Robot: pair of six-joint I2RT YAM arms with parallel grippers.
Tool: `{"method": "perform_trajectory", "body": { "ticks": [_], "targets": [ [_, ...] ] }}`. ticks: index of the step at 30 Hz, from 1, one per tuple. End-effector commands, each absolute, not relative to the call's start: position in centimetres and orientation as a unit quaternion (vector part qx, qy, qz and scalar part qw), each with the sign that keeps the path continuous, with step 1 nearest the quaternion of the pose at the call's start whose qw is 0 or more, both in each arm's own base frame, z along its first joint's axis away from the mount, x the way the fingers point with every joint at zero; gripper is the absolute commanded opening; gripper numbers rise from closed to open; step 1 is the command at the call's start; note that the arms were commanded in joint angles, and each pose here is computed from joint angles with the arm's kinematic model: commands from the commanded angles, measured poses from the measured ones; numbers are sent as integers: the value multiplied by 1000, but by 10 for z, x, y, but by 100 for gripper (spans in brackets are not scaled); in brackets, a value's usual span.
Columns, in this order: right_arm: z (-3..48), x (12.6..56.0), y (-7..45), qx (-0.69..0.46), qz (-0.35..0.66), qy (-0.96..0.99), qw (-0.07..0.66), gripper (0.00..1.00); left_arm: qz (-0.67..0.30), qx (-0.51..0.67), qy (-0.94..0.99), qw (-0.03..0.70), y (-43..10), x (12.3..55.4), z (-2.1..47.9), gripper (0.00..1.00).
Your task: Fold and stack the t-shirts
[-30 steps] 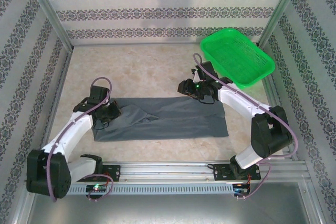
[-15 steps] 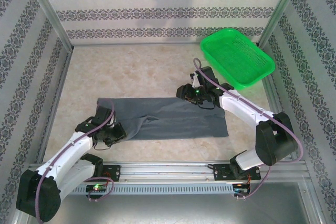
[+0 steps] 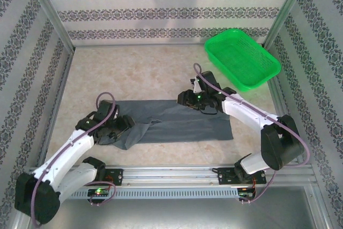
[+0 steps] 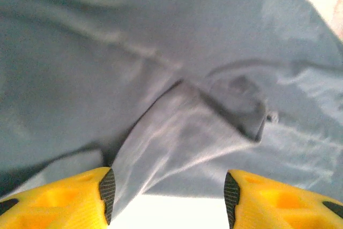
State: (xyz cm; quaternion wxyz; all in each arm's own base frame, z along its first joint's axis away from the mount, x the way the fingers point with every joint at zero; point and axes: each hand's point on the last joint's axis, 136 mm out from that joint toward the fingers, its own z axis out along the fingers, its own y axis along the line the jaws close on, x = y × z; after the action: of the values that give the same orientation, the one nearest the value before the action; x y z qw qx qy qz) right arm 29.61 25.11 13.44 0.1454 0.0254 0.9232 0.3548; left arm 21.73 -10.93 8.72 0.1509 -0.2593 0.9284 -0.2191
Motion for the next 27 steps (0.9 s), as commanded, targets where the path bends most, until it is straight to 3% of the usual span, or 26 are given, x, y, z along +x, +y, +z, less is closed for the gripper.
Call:
{"method": "perform_trajectory", "body": {
  "ticks": [1,11,27],
  "targets": [
    [139,286,258,4,365,919,149,48,-206,-237,932,184,-114,253,77,57],
    [148,282,257,1,367,917,155,48,-205,-171,946,184,-128,287,40,58],
    [146,288,259,6,367,917,155,48,-291,-171,929,152,-167,223,54,51]
  ]
}}
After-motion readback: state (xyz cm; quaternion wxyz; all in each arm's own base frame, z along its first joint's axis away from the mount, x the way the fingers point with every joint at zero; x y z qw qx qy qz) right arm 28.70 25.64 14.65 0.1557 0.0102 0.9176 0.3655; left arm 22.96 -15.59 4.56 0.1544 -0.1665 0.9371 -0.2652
